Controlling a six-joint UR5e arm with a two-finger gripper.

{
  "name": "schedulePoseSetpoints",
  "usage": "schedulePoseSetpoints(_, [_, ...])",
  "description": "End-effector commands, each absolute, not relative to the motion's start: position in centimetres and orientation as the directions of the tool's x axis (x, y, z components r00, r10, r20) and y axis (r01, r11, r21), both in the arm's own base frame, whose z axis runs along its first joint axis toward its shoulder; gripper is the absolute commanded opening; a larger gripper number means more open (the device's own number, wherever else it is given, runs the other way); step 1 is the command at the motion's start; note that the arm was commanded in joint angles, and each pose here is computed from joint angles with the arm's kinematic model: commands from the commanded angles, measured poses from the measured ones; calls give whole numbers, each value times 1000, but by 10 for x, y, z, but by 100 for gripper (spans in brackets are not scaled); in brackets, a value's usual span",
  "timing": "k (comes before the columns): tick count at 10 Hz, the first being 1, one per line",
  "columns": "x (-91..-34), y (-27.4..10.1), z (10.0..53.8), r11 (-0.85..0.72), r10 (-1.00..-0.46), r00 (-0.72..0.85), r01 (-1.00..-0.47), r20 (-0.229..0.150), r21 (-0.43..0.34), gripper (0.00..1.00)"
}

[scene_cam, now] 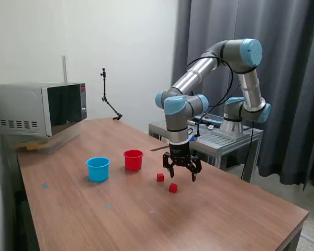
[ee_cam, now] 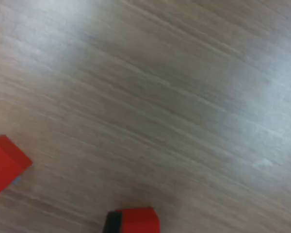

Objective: Place red objects in the red bin, and blue objects in the blue bin.

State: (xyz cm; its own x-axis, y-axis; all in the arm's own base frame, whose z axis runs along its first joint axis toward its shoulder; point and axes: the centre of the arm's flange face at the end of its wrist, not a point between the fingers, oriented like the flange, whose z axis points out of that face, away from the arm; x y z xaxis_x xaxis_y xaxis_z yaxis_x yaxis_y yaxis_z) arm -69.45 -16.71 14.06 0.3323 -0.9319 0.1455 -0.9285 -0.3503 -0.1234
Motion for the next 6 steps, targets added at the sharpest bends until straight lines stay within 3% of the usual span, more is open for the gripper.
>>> schedulePoseSetpoints(1, [-702,-167,132,-351,-932,333,-928,146,-125,100])
schedulePoseSetpoints(4, [-709,-161,127,-349,-936,336,-927,108,-134,100])
schedulePoseSetpoints(6, [-709,-159,125,-346,-937,334,-928,106,-138,100])
